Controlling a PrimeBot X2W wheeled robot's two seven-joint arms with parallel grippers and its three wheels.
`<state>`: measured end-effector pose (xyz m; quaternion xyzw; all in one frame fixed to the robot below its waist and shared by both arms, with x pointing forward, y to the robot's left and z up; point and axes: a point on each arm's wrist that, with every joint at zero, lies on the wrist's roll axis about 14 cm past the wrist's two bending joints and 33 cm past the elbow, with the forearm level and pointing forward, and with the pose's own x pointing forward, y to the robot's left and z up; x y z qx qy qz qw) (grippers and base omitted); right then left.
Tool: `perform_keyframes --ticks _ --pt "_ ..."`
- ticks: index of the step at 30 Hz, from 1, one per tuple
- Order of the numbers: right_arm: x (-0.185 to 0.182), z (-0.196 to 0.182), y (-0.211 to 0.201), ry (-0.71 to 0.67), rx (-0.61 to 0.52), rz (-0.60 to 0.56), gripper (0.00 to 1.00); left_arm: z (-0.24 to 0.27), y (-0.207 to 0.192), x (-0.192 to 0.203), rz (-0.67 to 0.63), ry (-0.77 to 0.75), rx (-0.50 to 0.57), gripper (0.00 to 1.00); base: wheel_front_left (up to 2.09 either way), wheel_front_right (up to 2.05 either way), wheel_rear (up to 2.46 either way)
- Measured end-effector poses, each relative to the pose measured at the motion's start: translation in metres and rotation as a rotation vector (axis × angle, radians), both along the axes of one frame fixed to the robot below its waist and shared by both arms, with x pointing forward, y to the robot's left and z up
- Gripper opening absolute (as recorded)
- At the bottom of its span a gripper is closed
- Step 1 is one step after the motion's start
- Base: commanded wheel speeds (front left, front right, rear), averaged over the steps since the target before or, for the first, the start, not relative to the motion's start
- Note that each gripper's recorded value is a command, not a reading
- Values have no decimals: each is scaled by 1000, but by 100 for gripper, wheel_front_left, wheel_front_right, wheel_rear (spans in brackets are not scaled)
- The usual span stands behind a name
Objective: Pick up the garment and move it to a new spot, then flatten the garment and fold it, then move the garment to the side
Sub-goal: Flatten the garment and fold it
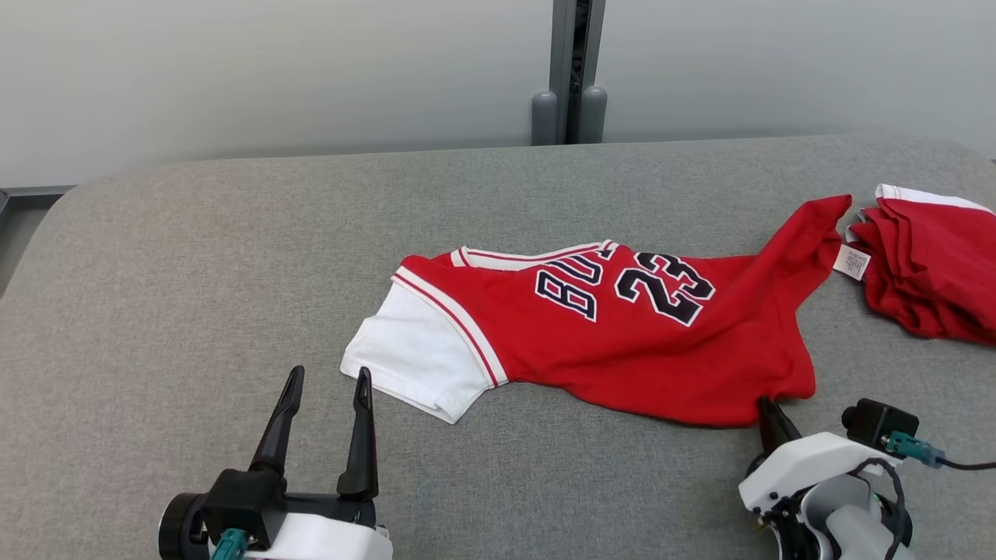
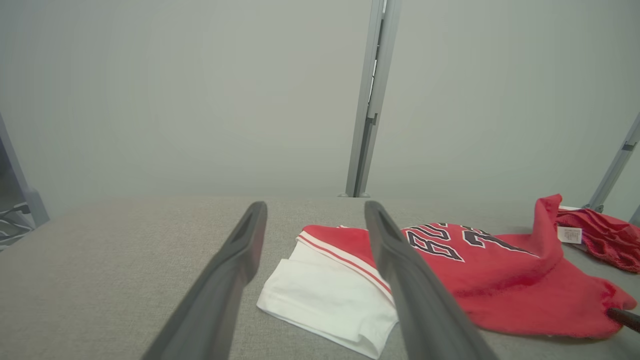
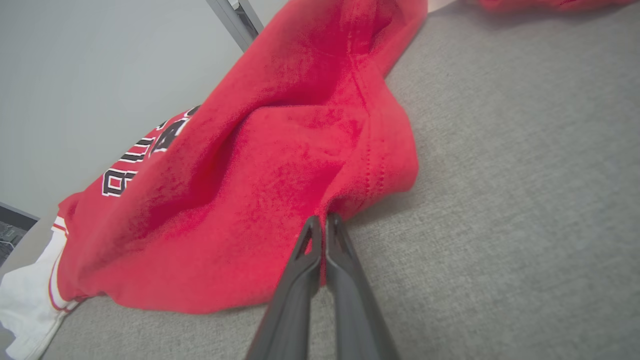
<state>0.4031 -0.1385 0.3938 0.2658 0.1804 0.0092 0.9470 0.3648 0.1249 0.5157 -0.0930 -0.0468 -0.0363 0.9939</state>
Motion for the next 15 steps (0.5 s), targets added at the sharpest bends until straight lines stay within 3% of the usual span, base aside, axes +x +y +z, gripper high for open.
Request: perform_keyframes --ticks 11,14,15 --pt "9 19 -28 -86 -131 20 0 -5 -8 4 -32 14 2 100 0 0 0" --pt "12 27 -31 -128 -181 37 62 -11 -11 6 -41 32 -1 100 0 0 0" --pt "16 35 -31 -157 -186 36 94 -12 -13 6 -49 35 -2 100 0 0 0"
